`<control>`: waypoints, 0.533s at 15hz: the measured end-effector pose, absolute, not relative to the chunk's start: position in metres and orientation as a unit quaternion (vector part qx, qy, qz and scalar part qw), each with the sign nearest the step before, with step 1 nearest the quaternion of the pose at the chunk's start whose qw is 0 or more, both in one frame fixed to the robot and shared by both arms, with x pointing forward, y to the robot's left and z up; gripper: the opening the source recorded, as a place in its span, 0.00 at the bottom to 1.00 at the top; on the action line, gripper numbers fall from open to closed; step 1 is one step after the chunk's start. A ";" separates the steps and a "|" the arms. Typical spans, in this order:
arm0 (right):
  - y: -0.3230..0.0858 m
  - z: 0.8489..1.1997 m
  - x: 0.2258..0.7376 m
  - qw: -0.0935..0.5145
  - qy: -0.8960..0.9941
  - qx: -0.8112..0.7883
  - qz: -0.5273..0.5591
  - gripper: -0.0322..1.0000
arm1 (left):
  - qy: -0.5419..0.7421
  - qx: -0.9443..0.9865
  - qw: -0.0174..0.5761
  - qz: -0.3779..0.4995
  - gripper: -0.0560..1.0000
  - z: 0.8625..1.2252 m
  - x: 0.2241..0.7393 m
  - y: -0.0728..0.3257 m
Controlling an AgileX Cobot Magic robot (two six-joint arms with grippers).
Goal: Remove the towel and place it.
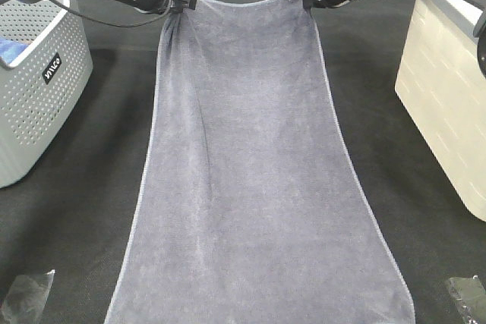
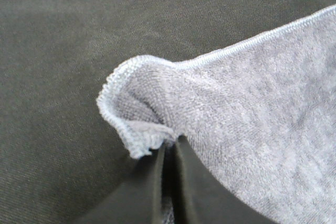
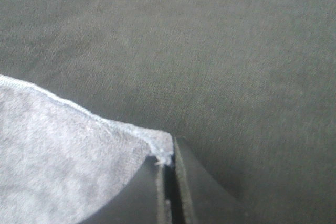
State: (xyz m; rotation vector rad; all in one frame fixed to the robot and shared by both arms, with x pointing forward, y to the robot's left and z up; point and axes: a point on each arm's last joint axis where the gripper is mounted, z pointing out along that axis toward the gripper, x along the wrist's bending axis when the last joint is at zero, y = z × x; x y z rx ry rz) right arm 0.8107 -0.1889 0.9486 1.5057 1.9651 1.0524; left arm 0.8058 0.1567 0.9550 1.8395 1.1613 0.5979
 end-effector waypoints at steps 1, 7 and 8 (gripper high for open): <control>-0.189 0.943 0.812 0.223 0.712 0.547 0.380 0.05 | 0.463 0.738 0.428 0.242 0.07 0.954 0.806 0.157; -0.189 0.921 0.815 0.223 0.711 0.552 0.375 0.05 | 0.467 0.737 0.420 0.250 0.07 0.928 0.811 0.158; -0.189 0.915 0.816 0.222 0.711 0.554 0.373 0.05 | 0.469 0.735 0.420 0.250 0.07 0.924 0.812 0.158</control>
